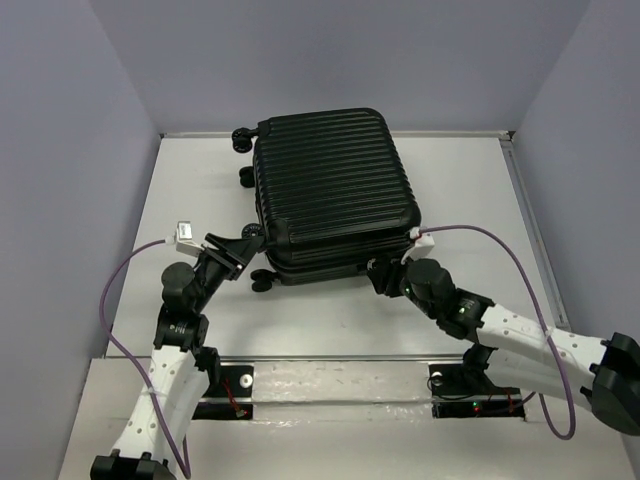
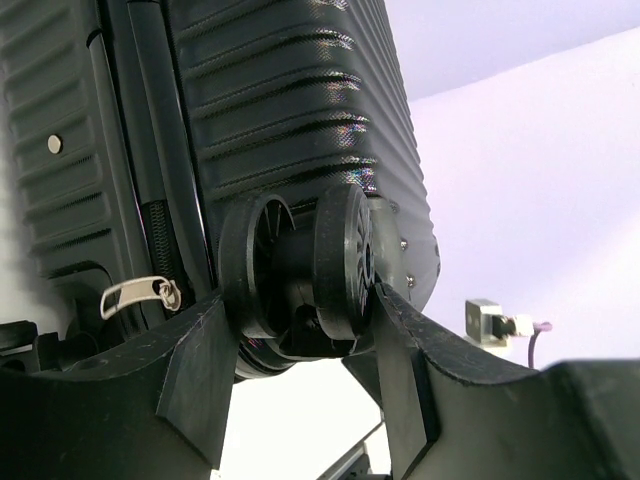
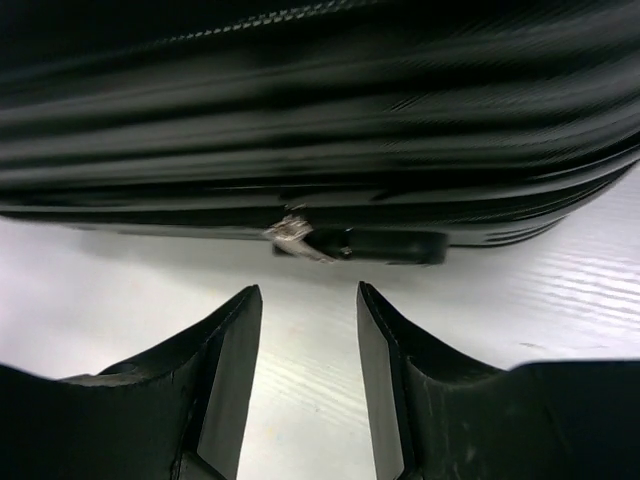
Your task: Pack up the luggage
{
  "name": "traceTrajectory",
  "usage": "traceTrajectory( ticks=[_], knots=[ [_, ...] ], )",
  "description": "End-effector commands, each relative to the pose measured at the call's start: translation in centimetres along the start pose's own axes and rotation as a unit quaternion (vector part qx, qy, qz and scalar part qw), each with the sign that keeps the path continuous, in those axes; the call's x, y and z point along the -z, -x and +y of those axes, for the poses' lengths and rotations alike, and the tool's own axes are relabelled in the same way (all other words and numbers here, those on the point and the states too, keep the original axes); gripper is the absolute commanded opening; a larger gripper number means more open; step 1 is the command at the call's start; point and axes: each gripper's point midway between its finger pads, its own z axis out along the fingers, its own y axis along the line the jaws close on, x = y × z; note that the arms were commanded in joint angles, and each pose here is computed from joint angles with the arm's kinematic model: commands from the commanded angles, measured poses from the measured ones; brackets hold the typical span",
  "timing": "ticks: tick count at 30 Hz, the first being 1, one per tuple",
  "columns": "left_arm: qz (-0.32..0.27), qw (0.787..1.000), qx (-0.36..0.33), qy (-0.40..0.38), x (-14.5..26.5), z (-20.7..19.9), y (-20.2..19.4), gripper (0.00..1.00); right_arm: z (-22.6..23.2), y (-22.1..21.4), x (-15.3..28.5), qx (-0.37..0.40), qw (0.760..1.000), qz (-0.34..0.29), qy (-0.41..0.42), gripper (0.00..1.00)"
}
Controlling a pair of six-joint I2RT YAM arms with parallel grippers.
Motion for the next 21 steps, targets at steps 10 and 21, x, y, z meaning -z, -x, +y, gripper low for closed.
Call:
traceTrajectory(
  ticks=[10, 21],
  knots=[
    [0.020, 0.997, -0.074, -0.011, 0.2, -0.8, -0.8, 0.06, 0.1, 3.5, -3.2, 0.047, 0.998, -0.019, -0.048, 0.50],
    [0.024, 0.997, -0.070, -0.022, 0.4, -1.3, -1.4, 0.06, -0.6, 3.9, -5.0, 0.042, 0.995, -0.041, -0.082, 0.28]
  ],
)
